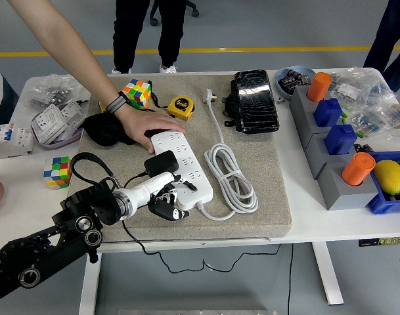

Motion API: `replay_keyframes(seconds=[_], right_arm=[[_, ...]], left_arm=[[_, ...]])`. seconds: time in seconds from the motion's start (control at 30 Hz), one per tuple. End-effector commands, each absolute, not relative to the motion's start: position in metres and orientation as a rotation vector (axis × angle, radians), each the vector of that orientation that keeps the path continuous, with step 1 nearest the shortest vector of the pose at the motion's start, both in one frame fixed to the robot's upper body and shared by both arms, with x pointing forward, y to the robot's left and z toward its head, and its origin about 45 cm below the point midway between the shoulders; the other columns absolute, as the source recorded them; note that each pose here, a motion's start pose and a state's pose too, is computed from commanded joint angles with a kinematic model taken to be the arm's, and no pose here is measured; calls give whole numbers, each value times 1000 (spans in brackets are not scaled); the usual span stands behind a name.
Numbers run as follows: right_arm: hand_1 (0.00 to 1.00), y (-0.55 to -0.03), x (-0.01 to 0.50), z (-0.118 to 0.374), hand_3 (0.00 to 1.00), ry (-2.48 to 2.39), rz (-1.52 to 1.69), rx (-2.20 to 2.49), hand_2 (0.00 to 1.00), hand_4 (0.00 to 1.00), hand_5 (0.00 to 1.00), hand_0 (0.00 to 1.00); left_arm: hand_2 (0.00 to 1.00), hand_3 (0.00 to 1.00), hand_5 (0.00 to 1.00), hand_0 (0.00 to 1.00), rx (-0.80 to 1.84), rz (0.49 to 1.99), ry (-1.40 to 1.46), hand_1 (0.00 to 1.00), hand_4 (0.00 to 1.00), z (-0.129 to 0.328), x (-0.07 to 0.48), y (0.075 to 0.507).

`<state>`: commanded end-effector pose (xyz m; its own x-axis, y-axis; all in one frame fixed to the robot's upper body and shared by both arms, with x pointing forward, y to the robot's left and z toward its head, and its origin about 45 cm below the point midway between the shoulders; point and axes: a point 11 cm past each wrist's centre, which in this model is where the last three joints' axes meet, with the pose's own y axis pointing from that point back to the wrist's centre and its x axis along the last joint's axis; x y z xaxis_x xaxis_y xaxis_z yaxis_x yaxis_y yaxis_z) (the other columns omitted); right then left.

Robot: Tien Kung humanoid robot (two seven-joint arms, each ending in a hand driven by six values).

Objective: Put the plug near the board,insert it into the board,press the button,pull the plug out

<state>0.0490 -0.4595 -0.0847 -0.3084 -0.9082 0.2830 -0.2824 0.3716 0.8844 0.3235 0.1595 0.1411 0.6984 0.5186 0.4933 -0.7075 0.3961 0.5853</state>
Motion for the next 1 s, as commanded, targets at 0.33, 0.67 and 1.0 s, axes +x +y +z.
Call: replay_keyframes(seconds=[0.33, 0.67, 1.0], right_arm=[[636, -459, 49, -85, 536, -1796, -944, 1045, 605, 911, 459, 567], [636, -459, 50, -85, 536, -1800, -945, 1047, 605, 911, 458, 567], [636, -458, 50, -85, 536, -1797, -944, 1047, 605, 911, 458, 565]], left_arm=[[177, 731, 2, 59, 725, 845, -260, 103, 767, 153, 329, 156], [450, 637, 154, 209, 475, 969, -285, 274, 880, 172, 336, 153], [537, 616, 243, 342, 281, 1109, -318, 474, 902, 186, 342, 162]])
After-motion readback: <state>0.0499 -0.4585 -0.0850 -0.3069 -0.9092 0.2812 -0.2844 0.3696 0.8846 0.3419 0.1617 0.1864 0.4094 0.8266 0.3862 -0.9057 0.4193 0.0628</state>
